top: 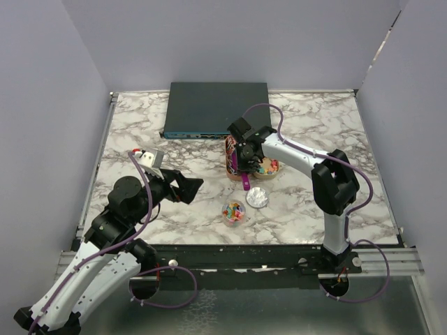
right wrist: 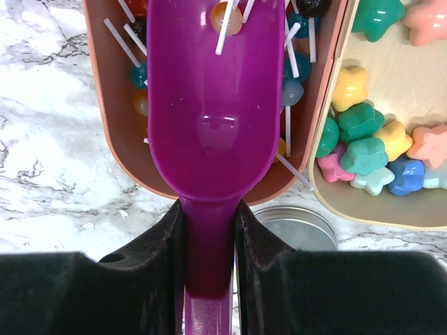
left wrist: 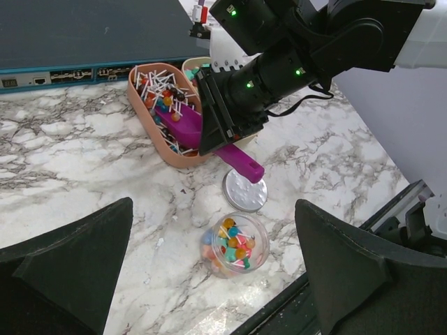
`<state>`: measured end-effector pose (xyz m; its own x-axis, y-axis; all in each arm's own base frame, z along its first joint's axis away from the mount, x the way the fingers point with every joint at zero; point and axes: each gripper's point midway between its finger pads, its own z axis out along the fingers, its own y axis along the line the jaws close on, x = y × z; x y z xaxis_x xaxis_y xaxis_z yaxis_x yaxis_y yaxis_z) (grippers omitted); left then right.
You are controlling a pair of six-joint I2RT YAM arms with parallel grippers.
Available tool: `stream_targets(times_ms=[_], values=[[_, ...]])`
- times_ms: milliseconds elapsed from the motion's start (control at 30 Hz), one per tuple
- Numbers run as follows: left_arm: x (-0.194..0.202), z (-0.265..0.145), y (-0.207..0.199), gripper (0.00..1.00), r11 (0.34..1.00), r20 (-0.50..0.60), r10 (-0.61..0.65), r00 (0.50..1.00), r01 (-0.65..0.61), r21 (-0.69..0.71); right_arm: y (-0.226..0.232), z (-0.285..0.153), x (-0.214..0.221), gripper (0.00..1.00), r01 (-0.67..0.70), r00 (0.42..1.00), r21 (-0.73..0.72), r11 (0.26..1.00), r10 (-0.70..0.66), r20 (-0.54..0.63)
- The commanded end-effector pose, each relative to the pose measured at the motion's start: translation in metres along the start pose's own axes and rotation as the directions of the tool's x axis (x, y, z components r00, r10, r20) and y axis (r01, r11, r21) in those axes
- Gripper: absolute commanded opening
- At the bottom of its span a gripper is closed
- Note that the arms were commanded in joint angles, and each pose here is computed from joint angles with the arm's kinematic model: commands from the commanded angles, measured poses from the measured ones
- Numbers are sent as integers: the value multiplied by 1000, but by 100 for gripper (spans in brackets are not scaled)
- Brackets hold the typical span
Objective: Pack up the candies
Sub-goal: Scoop the fake candies from the storage box.
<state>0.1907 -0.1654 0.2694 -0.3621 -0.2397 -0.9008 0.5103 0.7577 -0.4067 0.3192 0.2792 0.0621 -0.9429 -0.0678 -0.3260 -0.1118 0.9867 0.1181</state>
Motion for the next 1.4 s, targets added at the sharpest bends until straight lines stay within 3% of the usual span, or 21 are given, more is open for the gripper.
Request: stream_targets(times_ms=[0,600,1367], values=[[0,0,2,99,1000,-6,13,1000,-13,-14,-17,30,-2,1,34,999,69,997,-37,33],[2,3,3,99,1000,-17,13,1000,-13,-17,-22,37,4,0,59,993,95,994,-67,92],[5,7,6,99,1000,-37,12,999,-14,-28,-24,32,-6,1,69,958,94,993,-93,270]])
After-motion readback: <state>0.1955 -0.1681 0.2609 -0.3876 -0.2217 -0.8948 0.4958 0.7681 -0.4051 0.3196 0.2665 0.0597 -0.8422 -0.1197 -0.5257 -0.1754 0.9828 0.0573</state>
